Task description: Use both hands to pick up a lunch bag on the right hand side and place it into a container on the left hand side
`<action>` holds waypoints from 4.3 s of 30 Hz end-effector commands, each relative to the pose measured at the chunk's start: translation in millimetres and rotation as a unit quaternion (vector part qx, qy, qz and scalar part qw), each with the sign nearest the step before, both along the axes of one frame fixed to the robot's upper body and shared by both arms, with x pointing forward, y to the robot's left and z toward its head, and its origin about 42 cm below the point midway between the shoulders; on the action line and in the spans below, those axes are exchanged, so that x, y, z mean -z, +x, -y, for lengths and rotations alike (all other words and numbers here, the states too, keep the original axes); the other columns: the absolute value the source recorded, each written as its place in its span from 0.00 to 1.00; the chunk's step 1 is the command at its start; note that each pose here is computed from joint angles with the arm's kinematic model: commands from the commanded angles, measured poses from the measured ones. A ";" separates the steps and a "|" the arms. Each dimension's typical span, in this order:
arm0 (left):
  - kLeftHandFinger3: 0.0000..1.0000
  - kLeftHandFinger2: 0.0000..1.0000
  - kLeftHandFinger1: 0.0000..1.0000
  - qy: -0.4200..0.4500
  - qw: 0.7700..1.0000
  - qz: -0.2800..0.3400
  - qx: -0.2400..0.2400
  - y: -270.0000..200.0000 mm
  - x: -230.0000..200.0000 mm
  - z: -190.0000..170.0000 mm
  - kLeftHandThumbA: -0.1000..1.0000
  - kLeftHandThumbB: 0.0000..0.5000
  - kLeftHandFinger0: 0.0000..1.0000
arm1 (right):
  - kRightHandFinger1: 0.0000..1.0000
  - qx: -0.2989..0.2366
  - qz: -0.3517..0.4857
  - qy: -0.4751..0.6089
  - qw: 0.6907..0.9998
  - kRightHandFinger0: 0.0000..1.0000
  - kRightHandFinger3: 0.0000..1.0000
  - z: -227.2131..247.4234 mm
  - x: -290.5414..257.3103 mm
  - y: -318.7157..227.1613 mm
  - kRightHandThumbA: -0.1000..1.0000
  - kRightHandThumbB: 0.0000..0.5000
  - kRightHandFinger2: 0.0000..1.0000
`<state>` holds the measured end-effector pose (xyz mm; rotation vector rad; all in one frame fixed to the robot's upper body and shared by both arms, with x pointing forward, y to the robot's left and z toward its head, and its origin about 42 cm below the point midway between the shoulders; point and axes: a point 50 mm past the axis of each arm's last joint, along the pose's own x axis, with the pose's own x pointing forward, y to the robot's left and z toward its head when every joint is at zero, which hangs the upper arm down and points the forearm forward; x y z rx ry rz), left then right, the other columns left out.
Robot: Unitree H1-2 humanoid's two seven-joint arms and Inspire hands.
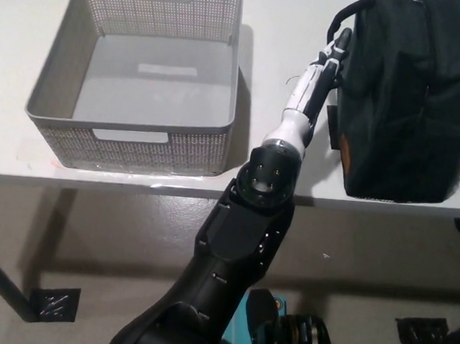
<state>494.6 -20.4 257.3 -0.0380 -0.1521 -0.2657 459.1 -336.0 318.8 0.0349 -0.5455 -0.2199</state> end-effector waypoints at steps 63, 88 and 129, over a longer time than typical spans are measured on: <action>1.00 1.00 1.00 0.126 0.977 -0.017 0.170 2.1 5.8 52.8 1.00 0.62 1.00 | 1.00 -0.146 -0.098 0.244 0.954 1.00 1.00 -156.9 102.1 37.7 1.00 0.14 1.00; 1.00 1.00 1.00 0.108 0.969 0.041 0.217 3.7 -62.8 68.2 1.00 0.65 1.00 | 1.00 -0.113 -0.094 0.132 0.980 1.00 1.00 -136.1 21.1 17.9 1.00 0.25 1.00; 1.00 1.00 1.00 -0.006 0.978 0.196 0.076 27.4 -223.5 -88.2 1.00 0.56 1.00 | 1.00 -0.227 0.000 -0.018 0.974 1.00 1.00 -293.4 -170.2 62.8 1.00 0.20 1.00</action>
